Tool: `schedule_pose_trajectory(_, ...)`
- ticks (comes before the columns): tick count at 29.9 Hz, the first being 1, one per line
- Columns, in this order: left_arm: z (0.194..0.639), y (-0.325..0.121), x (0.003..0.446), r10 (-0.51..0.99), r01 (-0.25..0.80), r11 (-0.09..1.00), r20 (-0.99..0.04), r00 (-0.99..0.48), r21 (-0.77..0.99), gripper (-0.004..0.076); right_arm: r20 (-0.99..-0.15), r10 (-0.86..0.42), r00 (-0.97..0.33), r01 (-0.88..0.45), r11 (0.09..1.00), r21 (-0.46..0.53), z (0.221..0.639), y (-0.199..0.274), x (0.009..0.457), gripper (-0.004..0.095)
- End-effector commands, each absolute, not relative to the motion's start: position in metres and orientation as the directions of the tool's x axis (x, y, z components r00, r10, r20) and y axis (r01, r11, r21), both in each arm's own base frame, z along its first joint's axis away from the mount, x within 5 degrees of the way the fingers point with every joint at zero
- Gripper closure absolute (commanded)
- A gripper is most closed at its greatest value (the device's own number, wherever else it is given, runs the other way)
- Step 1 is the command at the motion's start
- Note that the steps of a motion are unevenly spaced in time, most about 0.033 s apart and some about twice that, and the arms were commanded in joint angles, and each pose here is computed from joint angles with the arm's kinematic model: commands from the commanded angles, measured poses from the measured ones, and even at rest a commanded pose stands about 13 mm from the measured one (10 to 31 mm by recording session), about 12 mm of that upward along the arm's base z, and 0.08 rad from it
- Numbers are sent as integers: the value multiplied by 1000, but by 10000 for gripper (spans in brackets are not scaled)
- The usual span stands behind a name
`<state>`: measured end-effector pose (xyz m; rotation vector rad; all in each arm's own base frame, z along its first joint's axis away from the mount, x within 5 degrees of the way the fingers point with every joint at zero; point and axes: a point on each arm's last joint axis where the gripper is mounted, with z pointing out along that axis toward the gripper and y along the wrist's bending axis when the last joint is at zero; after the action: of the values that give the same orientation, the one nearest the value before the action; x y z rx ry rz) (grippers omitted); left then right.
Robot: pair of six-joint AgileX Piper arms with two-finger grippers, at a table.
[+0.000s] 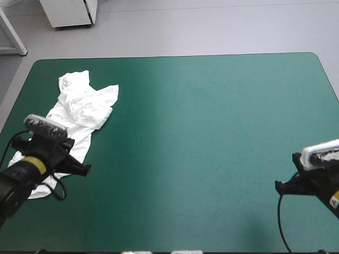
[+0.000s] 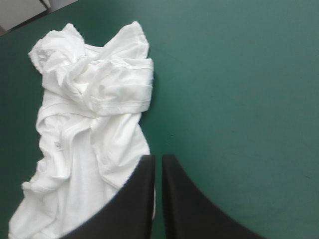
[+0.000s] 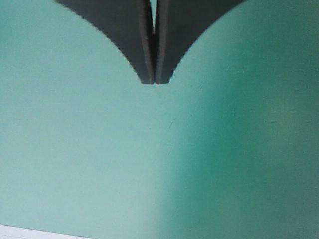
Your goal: Fold the cloth
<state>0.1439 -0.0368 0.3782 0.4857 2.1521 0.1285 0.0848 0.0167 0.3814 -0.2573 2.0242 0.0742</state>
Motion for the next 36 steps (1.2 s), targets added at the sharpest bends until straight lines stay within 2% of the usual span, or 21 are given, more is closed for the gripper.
schedule_pose_trajectory(1,408,-46,181,418,252,908,-754,-507,334,581,-926,-182,-330,-231,967,-108,413,27,114,916)
schedule_pose_trajectory(4,417,-55,214,436,226,899,-724,-534,375,496,-921,-204,-331,-242,962,-126,424,37,140,886)
schedule_pose_trajectory(6,423,-59,233,453,201,888,-714,-534,413,470,-923,-212,-323,-248,959,-134,431,43,156,836)
schedule_pose_trajectory(11,432,-45,274,389,105,908,-720,-574,406,471,-925,-234,-301,-259,953,-157,446,55,188,672)
schedule_pose_trajectory(14,431,-25,295,308,59,938,-738,-600,342,470,-926,-235,-297,-258,953,-159,455,60,203,569)
schedule_pose_trajectory(17,423,-4,317,217,35,967,-742,-634,252,470,-928,-235,-287,-255,953,-163,463,64,215,513)
schedule_pose_trajectory(20,403,14,340,173,10,973,-704,-689,229,463,-932,-234,-276,-251,954,-165,470,68,225,511)
schedule_pose_trajectory(28,329,44,390,58,-2,994,-565,-823,106,347,-915,-277,-293,-208,953,-222,483,64,236,511)
schedule_pose_trajectory(36,279,50,425,54,17,996,-477,-877,82,318,-906,-296,-301,-180,951,-251,487,58,227,511)
